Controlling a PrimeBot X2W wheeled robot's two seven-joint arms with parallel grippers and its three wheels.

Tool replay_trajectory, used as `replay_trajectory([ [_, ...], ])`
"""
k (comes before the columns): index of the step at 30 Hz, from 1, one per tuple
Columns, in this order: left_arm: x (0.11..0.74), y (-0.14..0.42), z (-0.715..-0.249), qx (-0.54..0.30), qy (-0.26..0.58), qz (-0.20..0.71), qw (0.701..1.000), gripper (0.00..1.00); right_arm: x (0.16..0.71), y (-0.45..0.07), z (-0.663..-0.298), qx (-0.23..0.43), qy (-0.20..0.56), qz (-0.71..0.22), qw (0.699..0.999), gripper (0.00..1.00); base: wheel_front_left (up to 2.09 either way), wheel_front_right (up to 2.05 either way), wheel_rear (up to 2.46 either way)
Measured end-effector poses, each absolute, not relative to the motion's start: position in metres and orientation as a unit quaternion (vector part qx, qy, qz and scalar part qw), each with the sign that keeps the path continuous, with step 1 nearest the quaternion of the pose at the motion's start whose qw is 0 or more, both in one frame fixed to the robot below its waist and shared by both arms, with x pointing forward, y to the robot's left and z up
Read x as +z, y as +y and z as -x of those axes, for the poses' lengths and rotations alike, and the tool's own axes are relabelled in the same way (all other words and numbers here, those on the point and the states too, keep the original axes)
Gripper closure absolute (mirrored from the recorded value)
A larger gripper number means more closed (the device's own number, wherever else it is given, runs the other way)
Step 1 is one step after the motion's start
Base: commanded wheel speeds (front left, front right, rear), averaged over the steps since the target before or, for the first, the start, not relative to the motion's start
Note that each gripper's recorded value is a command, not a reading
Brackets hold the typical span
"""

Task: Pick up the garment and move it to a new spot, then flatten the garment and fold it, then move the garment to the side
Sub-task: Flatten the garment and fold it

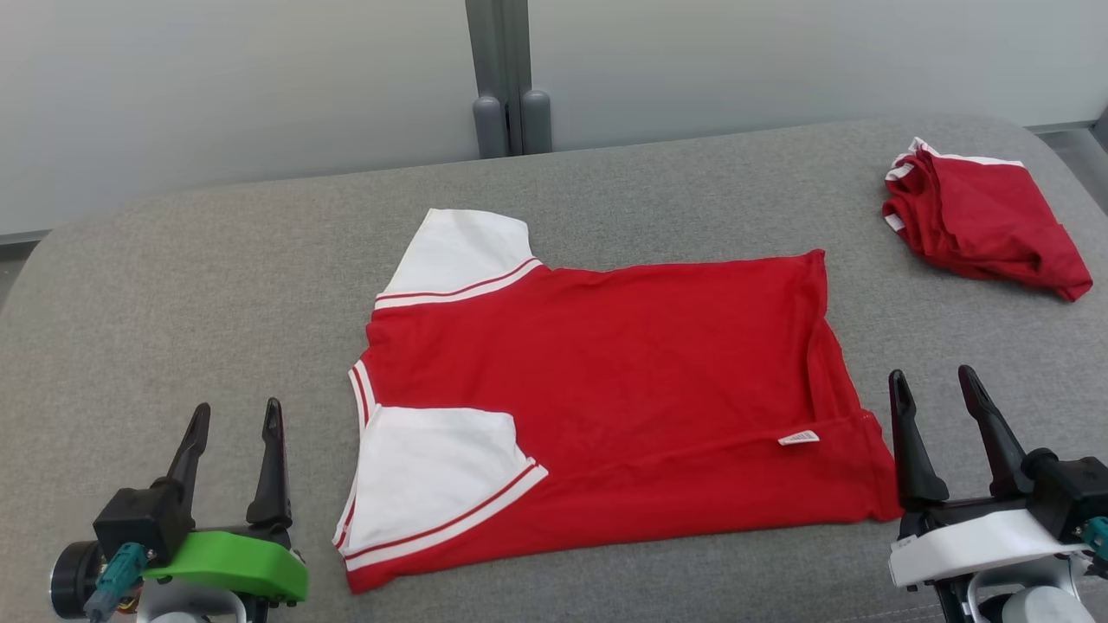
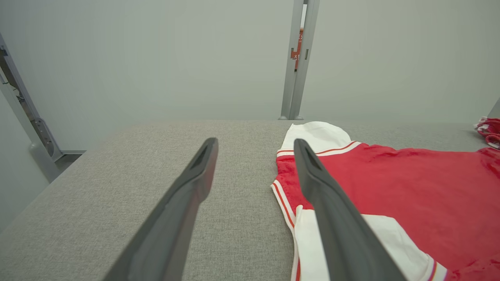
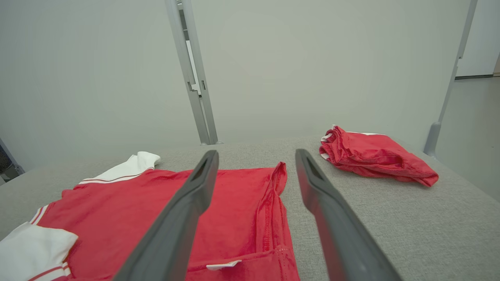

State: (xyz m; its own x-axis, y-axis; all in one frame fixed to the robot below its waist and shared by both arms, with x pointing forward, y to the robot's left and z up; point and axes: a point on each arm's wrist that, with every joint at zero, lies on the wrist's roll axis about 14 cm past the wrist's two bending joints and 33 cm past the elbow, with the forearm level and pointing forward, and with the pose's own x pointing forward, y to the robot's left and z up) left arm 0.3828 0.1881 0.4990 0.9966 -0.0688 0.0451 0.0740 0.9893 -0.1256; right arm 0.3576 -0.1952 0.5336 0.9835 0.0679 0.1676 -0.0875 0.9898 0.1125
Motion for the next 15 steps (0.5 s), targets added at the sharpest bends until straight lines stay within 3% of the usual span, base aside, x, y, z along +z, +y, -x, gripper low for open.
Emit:
replay_trajectory([
  [15,0.502,0.199,-0.376,-0.020,-0.027,0.067,0.997,0.00,0.526,-0.189,-0.358,0.049,-0.069,-0.058,0.995,0.00,0.00,0.00,0.00],
])
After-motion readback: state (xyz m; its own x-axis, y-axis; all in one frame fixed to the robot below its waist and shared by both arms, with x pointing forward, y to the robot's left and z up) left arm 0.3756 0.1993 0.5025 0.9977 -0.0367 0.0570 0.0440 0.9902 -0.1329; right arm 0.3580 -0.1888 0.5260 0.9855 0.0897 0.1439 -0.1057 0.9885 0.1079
